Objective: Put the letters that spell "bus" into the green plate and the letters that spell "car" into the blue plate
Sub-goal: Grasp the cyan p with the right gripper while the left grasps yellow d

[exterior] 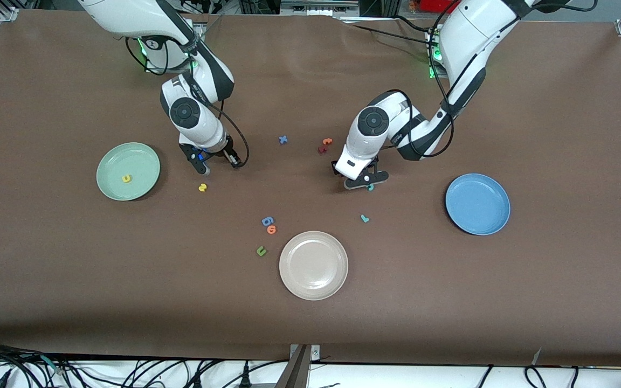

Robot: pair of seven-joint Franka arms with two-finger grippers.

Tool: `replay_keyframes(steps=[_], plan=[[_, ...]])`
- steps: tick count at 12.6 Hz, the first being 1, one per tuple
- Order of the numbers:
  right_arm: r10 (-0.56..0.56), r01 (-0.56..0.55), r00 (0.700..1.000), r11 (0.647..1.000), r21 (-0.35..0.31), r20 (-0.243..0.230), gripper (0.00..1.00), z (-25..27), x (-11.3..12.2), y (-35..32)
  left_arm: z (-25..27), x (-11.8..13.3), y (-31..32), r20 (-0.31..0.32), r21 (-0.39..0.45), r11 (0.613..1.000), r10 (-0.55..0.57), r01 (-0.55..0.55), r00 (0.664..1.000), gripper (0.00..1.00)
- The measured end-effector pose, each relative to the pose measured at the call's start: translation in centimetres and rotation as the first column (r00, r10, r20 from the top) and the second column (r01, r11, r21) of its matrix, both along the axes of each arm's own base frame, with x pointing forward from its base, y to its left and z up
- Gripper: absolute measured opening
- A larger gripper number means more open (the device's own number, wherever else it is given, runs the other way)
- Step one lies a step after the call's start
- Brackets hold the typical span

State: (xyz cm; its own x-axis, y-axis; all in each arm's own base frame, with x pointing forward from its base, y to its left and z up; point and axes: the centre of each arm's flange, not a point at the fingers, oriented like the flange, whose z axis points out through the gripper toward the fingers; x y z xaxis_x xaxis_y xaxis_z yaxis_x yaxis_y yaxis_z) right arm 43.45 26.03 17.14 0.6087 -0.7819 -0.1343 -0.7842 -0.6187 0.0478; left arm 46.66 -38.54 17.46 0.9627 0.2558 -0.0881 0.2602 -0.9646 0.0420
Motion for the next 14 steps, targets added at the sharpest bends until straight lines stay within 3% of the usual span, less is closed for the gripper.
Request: replay_keyframes(steps=[2, 4, 9, 14], plan=[[0.001, -0.001, 1.000, 1.000, 0.002, 0.004, 0.51, 0.1, 0.1, 0.0, -0.1, 0.1, 0.2, 0.000, 0.002, 1.000, 0.004, -0.004, 1.000, 0.59], [0.002, -0.002, 1.000, 1.000, 0.008, 0.016, 0.26, 0.3, 0.3, 0.1, -0.1, 0.2, 0.3, -0.001, 0.004, 1.000, 0.005, -0.005, 1.000, 0.57], [0.043, -0.043, 0.999, 0.999, 0.002, 0.009, 0.26, 0.7, 0.4, -0.1, -0.3, 0.0, 0.3, -0.009, 0.012, 1.000, 0.003, -0.002, 1.000, 0.55], [0.185, -0.192, 0.978, 0.979, -0.070, -0.096, 0.26, 8.0, 5.2, -7.0, -0.4, -0.1, 0.3, -0.013, 0.016, 1.000, 0.001, -0.001, 1.000, 0.49]])
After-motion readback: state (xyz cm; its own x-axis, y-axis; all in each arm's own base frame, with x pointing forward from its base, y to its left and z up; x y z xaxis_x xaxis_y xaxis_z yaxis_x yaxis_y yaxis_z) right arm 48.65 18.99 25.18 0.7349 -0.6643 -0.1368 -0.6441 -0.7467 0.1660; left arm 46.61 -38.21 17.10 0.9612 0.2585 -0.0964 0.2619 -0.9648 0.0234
